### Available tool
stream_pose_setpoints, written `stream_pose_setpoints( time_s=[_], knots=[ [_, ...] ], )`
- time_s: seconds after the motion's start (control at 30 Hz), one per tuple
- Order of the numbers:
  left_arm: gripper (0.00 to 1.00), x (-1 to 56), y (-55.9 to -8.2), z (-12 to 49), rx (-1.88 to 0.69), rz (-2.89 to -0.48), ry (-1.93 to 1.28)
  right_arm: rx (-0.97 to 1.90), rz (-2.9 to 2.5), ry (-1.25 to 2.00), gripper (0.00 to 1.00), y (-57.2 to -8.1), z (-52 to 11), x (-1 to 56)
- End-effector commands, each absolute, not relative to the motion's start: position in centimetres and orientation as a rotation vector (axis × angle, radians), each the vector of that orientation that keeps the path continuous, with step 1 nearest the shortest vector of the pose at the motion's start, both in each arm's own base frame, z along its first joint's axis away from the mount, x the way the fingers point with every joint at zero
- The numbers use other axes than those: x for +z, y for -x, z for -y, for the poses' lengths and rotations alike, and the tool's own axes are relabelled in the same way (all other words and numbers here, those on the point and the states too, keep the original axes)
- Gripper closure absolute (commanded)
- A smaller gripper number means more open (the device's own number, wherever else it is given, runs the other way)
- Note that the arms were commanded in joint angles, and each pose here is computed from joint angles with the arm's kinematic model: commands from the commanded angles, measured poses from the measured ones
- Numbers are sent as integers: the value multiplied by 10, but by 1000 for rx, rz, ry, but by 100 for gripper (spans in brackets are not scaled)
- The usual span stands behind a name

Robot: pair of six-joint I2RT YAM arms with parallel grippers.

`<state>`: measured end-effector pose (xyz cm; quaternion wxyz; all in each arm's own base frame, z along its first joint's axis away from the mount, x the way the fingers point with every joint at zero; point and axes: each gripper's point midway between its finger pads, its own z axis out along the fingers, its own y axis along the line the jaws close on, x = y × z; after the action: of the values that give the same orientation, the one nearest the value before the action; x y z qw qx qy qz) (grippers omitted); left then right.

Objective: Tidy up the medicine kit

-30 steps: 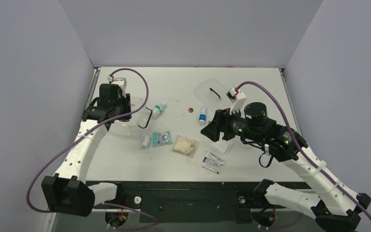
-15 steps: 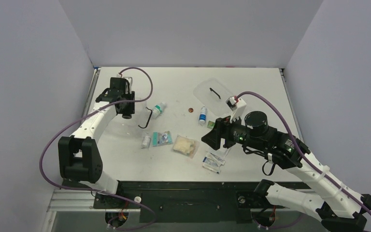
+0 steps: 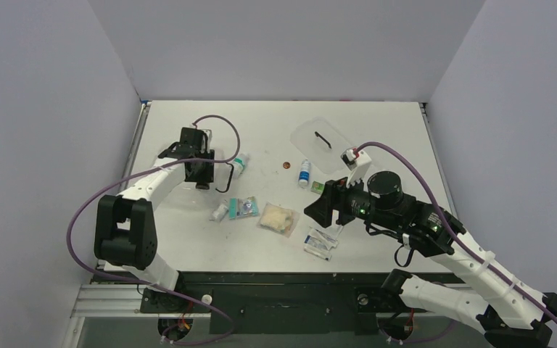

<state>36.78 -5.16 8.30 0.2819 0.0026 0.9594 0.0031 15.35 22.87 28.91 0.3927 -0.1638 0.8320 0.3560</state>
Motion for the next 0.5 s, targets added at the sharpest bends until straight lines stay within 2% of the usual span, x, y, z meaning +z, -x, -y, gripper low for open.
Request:
stream_pose_setpoints(
  time_s=[0.0,0.2,0.47],
  knots=[
    [100,104,-376,76,-88,-2460,0,925,-2074,396,37,-156,-234,296],
    [100,105,-377,96,-206,-2444,32,928,-2081,385,37,-155,-236,292],
    [100,93,-388,101,-208,-2483,35,918,-2096,366,37,-154,-235,286]
  ],
)
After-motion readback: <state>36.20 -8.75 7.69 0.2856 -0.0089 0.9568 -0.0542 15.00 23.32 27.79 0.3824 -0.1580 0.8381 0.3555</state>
